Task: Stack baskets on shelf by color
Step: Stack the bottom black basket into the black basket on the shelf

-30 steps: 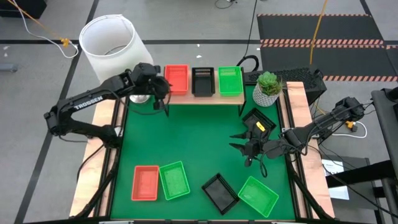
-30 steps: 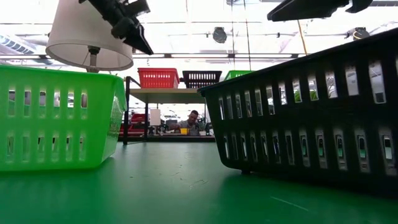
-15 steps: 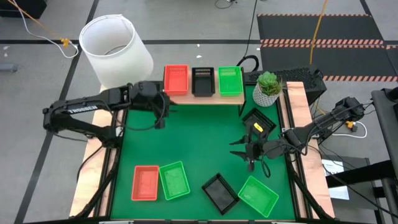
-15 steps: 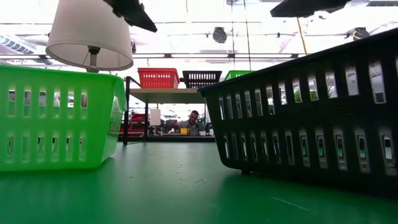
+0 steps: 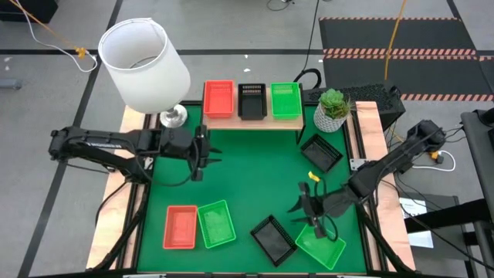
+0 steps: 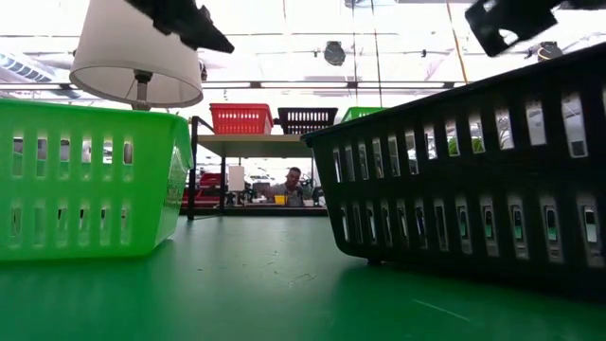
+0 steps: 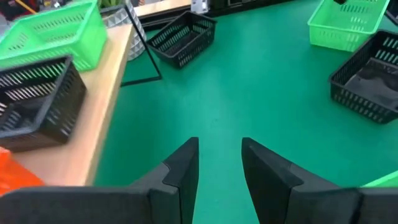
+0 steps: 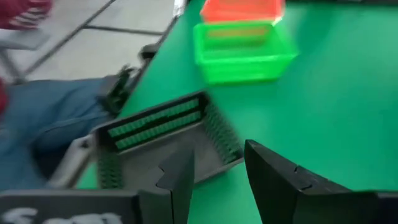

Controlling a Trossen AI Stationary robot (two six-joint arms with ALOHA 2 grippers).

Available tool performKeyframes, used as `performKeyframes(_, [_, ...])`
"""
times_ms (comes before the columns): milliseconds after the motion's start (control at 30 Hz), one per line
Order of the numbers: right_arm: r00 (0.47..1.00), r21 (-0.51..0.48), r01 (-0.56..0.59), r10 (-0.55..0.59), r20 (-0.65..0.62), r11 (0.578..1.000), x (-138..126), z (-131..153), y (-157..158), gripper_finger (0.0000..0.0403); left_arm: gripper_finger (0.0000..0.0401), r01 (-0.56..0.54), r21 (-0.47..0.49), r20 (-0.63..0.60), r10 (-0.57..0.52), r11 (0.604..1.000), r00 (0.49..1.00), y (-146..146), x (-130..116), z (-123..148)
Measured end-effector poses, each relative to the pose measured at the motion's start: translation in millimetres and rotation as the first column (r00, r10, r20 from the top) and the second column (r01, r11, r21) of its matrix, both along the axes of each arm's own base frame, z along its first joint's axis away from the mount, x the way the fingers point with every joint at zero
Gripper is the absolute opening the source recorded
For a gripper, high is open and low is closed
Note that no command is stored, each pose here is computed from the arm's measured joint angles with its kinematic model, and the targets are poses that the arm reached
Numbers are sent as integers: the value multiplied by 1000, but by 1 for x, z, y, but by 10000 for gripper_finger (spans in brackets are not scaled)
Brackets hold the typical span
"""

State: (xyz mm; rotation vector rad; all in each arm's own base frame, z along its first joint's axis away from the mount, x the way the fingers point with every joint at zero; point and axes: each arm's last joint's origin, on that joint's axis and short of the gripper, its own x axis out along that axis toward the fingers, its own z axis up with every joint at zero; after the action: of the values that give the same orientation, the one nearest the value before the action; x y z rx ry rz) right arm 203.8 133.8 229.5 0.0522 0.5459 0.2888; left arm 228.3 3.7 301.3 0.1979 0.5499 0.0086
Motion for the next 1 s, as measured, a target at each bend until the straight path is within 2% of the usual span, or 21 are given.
performKeyframes(167, [995, 126, -51, 61, -81, 991, 11, -16, 13, 161, 124, 5, -1, -4, -5, 1000, 1000, -2, -2, -20])
performKeyframes(333, [979, 230, -132, 163, -120, 964, 22, -32, 25, 186, 124, -2, -14, 7, 2, 1000, 1000, -2, -2, -20])
performKeyframes(533, [967, 241, -129, 176, -185, 962, 27, -51, 33, 194, 124, 3, -14, 13, -2, 1000, 1000, -3, -1, -19])
performKeyframes(633, [965, 249, -148, 195, -177, 957, 26, -55, 40, 194, 124, 2, -15, 13, -2, 1000, 1000, -3, -1, -19])
performKeyframes(767, [969, 293, -151, 200, -147, 944, 23, -51, 50, 194, 124, -6, -28, 14, 6, 1000, 1000, -3, -1, -19])
performKeyframes(1000, [970, 294, -185, 223, -100, 938, 15, -35, 71, 194, 124, -7, -31, 17, 8, 1000, 1000, -3, -1, -19])
